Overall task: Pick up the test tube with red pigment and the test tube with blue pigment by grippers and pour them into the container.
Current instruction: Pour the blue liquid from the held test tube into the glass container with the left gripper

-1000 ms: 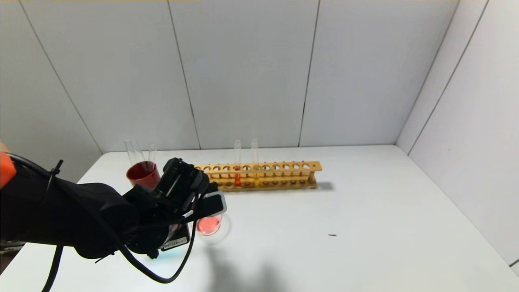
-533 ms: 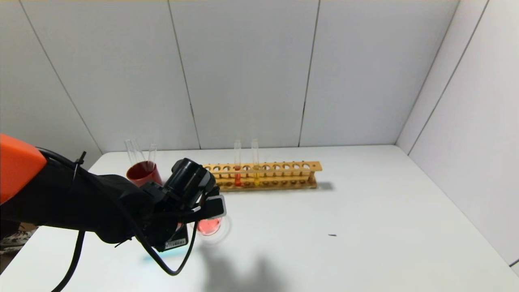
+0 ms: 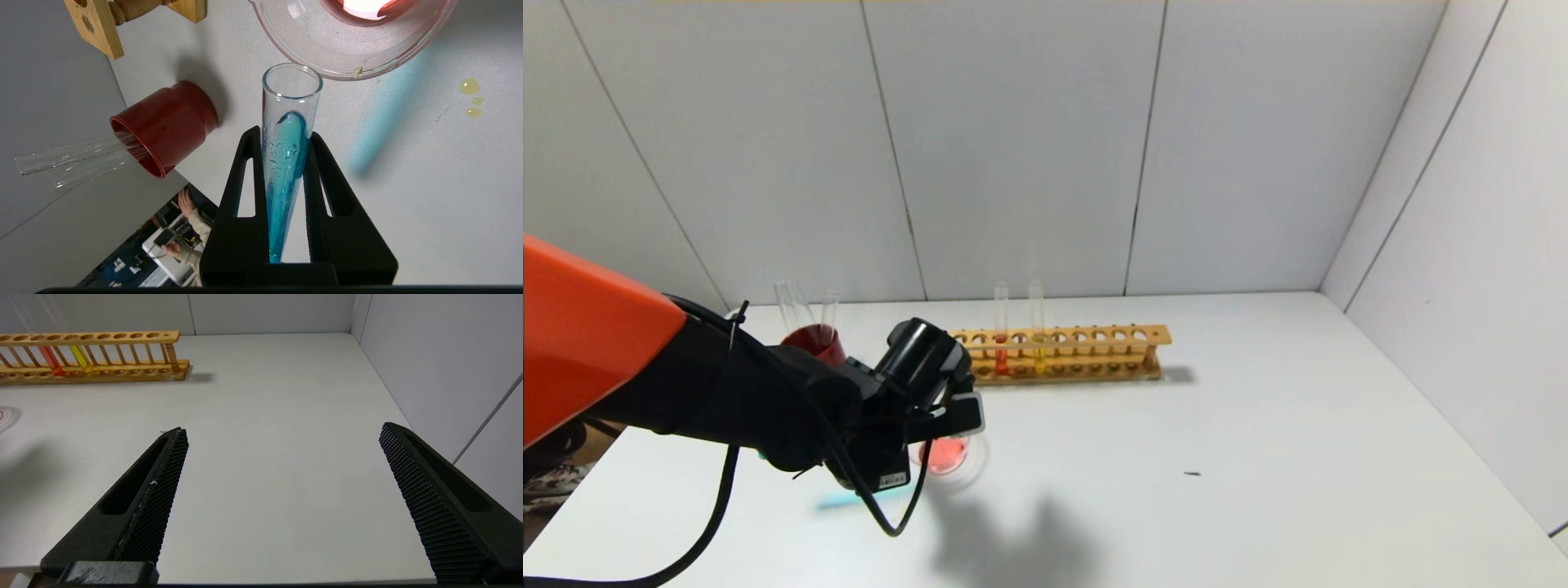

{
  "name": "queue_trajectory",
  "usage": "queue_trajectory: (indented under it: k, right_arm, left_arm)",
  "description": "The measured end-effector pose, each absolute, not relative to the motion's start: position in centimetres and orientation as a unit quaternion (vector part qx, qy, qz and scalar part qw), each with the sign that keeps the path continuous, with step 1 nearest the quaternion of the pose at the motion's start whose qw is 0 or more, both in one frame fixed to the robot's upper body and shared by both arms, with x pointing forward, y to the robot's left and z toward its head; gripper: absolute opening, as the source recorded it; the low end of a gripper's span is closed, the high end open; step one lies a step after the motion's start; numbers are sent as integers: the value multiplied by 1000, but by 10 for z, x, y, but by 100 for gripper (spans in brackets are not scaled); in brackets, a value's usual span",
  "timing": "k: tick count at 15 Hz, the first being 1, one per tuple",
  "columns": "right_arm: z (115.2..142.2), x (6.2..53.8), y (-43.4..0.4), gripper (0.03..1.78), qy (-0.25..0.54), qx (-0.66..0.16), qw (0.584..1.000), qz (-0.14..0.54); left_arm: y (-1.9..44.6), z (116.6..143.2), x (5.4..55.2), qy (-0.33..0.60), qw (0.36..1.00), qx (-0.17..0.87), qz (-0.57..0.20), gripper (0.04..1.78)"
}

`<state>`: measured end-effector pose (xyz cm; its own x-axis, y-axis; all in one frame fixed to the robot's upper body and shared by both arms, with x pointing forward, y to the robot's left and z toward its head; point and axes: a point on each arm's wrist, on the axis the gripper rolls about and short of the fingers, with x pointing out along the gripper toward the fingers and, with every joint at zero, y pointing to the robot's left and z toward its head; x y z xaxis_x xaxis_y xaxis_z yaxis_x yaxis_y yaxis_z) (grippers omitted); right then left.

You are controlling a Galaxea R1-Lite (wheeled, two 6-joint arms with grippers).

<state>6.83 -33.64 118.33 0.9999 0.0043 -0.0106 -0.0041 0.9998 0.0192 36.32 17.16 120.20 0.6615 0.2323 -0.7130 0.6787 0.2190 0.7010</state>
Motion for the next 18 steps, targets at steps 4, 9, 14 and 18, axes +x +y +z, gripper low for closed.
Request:
queue_trajectory:
  k: [4,9,14,18]
  right_arm:
    - [1183,68,-336,171,5,10,1000,2]
    - [1183,68,-336,171,5,10,1000,2]
    - [1183,68,-336,171,5,10,1000,2]
    - [1183,68,-336,171,5,10,1000,2]
  left_arm:
    - [172,1201,364,390,661,621,-160,30]
    - [170,1212,366,405,642,632,-159,30]
    - [167,1216,367,400,644,633,-159,30]
    - [166,1222,369,407,637,636,-159,30]
